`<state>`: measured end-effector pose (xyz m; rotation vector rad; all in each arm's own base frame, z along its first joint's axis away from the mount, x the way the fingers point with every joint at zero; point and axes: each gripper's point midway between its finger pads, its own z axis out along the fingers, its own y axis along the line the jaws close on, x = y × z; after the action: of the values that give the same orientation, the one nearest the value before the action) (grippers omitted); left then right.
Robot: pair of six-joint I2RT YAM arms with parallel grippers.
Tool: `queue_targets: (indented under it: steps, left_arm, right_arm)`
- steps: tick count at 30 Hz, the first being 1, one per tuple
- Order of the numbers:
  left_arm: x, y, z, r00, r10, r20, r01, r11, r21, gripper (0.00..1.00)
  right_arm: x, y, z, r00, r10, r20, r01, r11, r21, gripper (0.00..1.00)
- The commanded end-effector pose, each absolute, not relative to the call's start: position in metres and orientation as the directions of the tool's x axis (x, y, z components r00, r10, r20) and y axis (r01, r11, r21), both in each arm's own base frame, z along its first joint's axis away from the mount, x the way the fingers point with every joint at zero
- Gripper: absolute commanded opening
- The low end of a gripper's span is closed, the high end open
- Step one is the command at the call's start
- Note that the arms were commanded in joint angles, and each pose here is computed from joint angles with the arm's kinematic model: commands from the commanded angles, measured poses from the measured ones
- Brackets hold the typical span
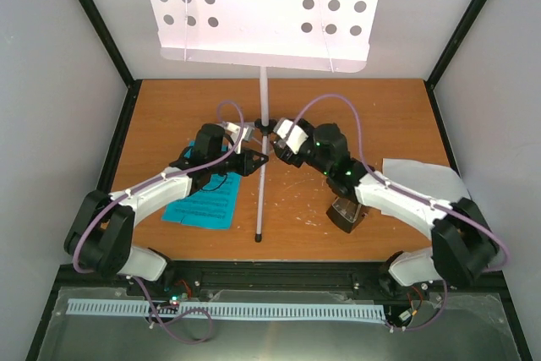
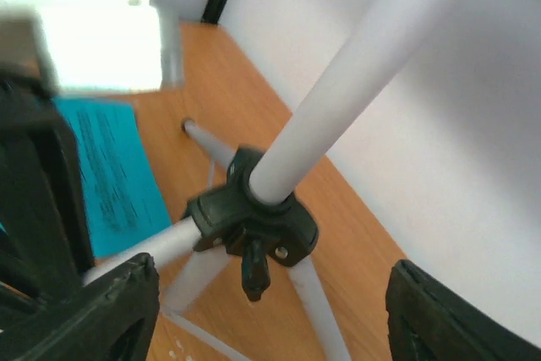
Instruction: Pack up the instrument practice props
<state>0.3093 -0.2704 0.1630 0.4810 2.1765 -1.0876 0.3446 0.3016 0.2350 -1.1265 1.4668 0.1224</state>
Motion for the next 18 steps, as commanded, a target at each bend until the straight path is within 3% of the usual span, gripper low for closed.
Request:
queue_targets:
  steps: [1, 5, 9, 15, 18]
  left_arm:
    - [0.314, -0.28, 0.181, -0.66, 0.06, -0.749, 0.645, 0.556, -0.524, 0.0]
    - [0.317, -0.279, 0.183, -0.656, 0.055, -0.753, 0.641, 0.568, -0.516, 0.0]
    - [0.318, -0.279, 0.188, -0.649, 0.054, -0.759, 0.643, 0.571, -0.51, 0.0]
    - [0.317, -0.278, 0.19, -0.652, 0.044, -0.757, 0.639, 0.57, -0.517, 0.0]
    - [0.316, -0.278, 0.188, -0.66, 0.042, -0.75, 0.634, 0.567, -0.526, 0.0]
  right_arm:
    - [0.321, 0.298, 0.281, 0.067, -0.26, -0.963, -0.728, 0.647, -0.226, 0.76]
    - [0.322, 0.279, 0.278, -0.182, -0.075, -0.98, -0.677, 0.733, 0.069, 0.84]
    - [0.321, 0.258, 0.286, -0.346, 0.178, -0.921, -0.622, 0.692, 0.368, 0.99]
    - [0.331, 0.255, 0.29, -0.576, 0.426, -0.698, -0.456, 0.542, 0.706, 0.99]
    - [0.34, 0.263, 0.276, -0.713, 0.489, -0.504, -0.281, 0.459, 0.843, 0.98]
